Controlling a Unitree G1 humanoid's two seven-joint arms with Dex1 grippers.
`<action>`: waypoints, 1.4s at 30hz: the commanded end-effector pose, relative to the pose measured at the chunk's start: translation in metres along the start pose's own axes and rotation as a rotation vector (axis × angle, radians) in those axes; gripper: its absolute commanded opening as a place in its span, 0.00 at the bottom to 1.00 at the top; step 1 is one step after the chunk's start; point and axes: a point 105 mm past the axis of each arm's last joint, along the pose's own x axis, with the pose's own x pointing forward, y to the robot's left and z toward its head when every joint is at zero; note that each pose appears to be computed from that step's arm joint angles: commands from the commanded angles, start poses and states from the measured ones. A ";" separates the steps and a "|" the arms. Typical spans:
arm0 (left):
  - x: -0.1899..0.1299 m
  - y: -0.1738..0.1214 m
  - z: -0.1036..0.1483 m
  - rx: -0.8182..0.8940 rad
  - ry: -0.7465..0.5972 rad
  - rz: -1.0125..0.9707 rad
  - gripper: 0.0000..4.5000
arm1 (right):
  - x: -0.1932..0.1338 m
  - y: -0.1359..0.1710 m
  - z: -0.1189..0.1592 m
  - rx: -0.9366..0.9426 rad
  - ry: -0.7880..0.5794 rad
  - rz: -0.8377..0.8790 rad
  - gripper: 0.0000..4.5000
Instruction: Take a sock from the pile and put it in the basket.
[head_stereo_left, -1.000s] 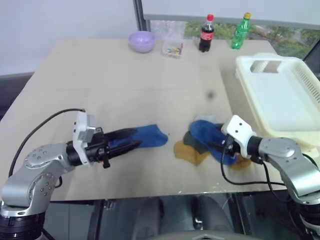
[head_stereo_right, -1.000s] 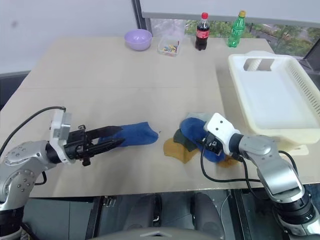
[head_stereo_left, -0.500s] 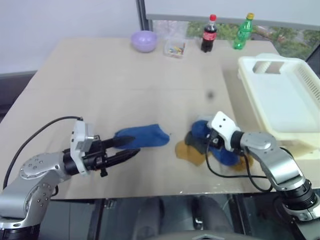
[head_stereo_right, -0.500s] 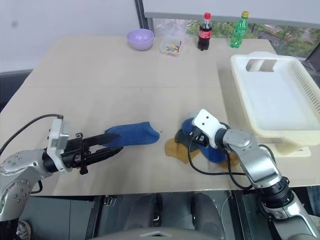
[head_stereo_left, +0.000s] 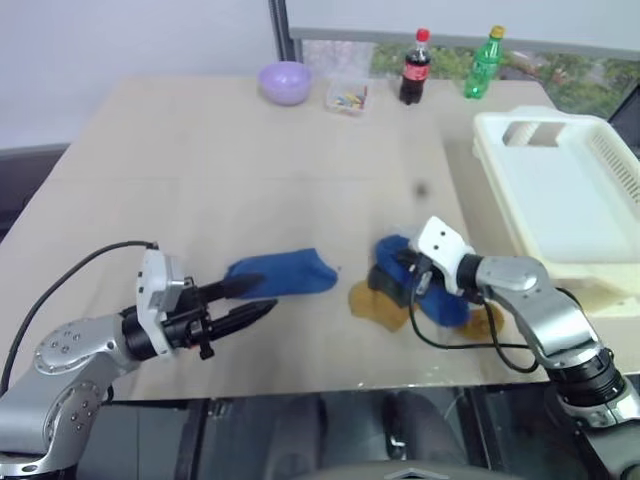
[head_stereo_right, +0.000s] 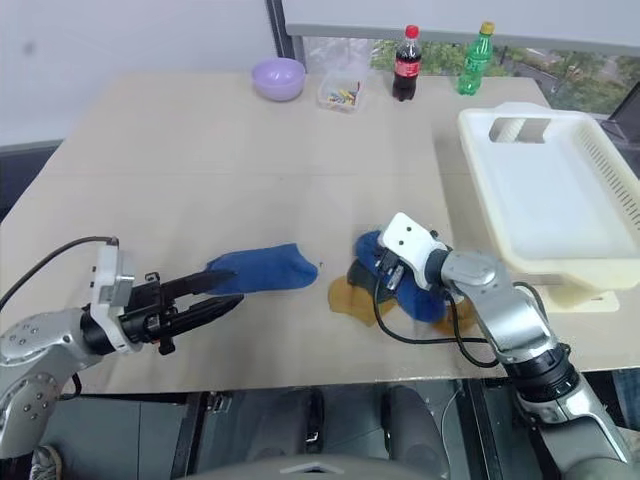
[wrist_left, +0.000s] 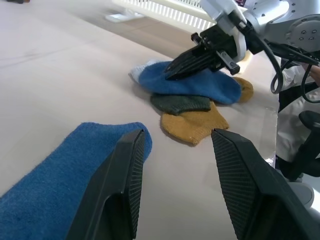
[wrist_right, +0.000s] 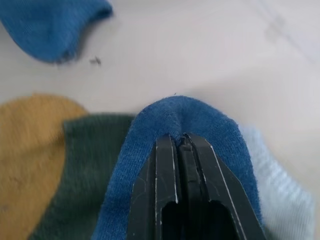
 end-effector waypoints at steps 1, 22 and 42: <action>0.000 -0.003 0.011 0.058 -0.028 0.010 0.50 | 0.012 -0.002 0.024 -0.074 -0.086 0.024 0.03; -0.019 0.053 0.016 0.028 -0.092 0.558 0.50 | 0.140 0.003 0.105 -0.298 -0.350 0.187 0.74; 0.096 0.139 -0.039 -0.029 0.251 0.505 0.85 | 0.066 -0.020 0.013 0.234 0.063 -0.179 0.61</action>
